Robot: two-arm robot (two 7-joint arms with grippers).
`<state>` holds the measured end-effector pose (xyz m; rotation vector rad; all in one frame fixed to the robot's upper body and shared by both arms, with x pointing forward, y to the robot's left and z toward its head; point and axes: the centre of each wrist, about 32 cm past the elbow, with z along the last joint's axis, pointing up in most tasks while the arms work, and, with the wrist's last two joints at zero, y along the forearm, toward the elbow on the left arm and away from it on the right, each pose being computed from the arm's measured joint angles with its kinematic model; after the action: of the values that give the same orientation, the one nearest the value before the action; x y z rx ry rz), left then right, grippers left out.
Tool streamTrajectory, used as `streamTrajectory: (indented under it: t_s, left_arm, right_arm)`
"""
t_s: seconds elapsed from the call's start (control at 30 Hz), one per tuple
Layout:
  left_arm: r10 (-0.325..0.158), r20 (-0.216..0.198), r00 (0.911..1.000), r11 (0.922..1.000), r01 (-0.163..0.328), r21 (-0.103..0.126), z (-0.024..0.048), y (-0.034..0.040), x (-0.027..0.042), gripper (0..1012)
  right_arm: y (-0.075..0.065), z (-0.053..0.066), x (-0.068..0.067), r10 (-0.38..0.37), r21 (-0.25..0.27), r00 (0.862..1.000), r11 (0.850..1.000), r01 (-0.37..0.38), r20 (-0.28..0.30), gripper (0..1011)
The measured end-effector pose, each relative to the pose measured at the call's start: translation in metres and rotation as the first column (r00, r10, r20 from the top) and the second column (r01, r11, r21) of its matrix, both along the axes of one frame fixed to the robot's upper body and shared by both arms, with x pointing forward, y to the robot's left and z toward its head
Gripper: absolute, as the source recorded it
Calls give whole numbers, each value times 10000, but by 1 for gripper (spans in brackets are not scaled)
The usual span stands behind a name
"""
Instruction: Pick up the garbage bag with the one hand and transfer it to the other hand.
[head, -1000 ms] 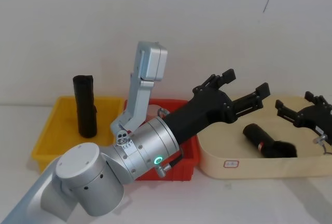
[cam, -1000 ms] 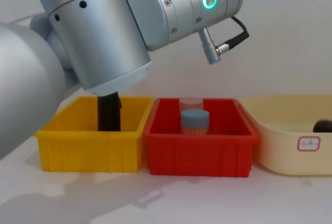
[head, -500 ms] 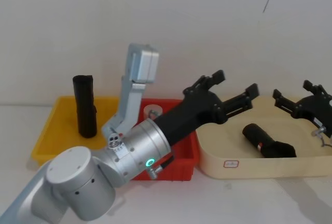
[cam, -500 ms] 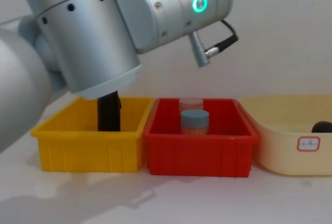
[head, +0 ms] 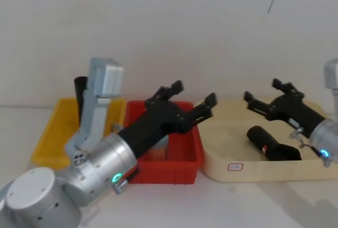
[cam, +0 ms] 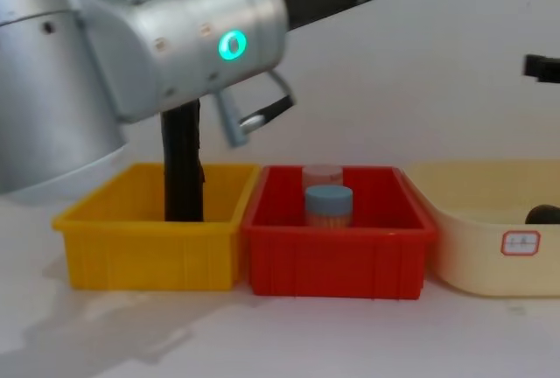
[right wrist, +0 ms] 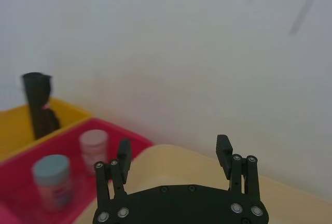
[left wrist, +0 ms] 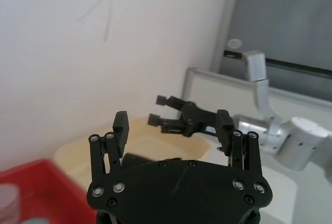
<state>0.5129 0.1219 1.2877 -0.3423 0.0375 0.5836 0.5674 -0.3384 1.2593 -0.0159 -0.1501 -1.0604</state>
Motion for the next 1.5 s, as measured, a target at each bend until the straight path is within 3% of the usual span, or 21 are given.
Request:
streamTrajectory:
  t_s: [0.13,0.23,0.33,0.53,0.7,0.83,0.87,1.07,1.5]
  left_arm:
    - [445,-136,9989,9989,-444,128,-53,112,-51,1002]
    - [925,-344,9951,9954,-916,276,-133,242,-117,1002]
    - [1251,-518,9908,9916,-1232,387,-198,323,-166,1001]
    - [1690,-757,9827,9847,-1651,551,-288,431,-242,1002]
    - [1888,-854,9783,9809,-1838,640,-326,480,-280,1001]
    - [2034,-919,9748,9778,-1974,704,-352,516,-306,1001]
    - [2034,-919,9748,9778,-1974,704,-352,516,-306,1001]
    - [2172,-985,9711,9746,-2102,768,-378,551,-332,1002]
    - [2290,-1041,9678,9717,-2211,828,-401,580,-354,1002]
  right_arm:
    - [91,5,38,453,-21,9989,9990,-454,-130,1000]
    - [185,6,83,918,-52,9953,9957,-920,-294,1000]
    - [275,5,128,1379,-93,9893,9903,-1385,-469,1000]
    - [464,1,234,2293,-140,9697,9728,-2313,-844,1000]
    - [646,-20,339,3061,-153,9439,9505,-3102,-1237,1000]
    - [724,-36,391,3354,-157,9313,9400,-3409,-1419,1000]
    - [786,-50,429,3563,-165,9214,9316,-3630,-1552,1000]
    - [901,-86,508,3900,-179,9020,9164,-3999,-1850,1000]
    - [1110,-168,613,4173,-185,8808,9017,-4319,-2239,1000]
